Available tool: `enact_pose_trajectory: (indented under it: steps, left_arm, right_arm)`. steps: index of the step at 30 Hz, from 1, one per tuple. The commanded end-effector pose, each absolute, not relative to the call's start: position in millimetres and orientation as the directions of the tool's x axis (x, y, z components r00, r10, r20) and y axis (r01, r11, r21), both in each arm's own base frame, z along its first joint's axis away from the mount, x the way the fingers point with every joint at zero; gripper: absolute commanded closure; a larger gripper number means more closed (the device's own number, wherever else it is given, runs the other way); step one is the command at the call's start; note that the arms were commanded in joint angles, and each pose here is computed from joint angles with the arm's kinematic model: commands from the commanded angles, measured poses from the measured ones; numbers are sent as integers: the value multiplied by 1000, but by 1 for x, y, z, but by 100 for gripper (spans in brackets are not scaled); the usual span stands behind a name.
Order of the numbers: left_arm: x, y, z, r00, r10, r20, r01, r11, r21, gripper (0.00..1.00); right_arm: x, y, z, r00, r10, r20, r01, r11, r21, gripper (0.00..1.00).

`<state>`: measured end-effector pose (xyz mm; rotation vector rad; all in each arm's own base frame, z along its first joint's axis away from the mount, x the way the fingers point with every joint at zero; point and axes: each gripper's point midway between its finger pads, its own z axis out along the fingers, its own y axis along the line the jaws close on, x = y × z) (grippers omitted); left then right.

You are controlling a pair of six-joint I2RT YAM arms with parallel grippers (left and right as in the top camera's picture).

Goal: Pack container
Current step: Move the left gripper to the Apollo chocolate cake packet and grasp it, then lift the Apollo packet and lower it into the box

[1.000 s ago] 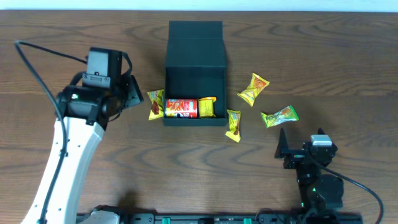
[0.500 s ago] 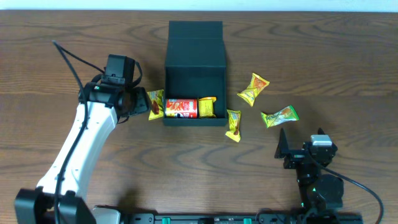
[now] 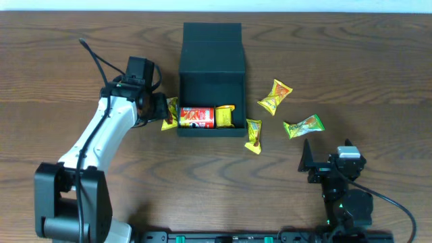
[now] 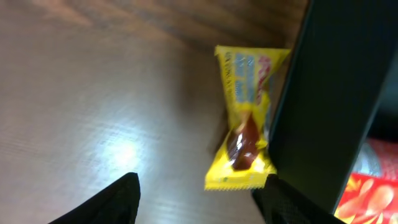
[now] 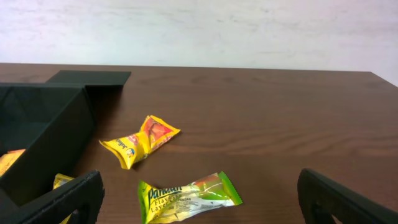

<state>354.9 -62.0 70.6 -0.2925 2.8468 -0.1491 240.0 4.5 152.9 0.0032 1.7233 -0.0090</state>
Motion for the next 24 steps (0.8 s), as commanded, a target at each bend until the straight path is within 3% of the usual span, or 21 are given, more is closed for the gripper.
enact_pose_trajectory:
  steps: [1,14,17,21,24]
  left_arm:
    - [357,-70,62,-952,-190,-241,-152,975,-165,36]
    - [366,-90,26,-969,-162,-184,-118,966,-229,40]
    - [365,-92,15,-973,-157,-167,-118,967,-224,50]
    - [370,-92,13,-971,-159,-179,-116,967,-228,56]
    - [370,-91,13,-970,-159,-183,-117,968,-222,71]
  right_arm:
    - [240,1,152,-151,-17,-988,21,1000,-20,1]
    - [240,1,152,-151,-17,-988,21,1000,-20,1]
    - [240,1,152,-151,-17,-988,21,1000,-20,1]
    - [240,1,152,-151,-17,-988,21,1000,-20,1]
    - [240,1,152,-151,-17,-988,21,1000,-20,1]
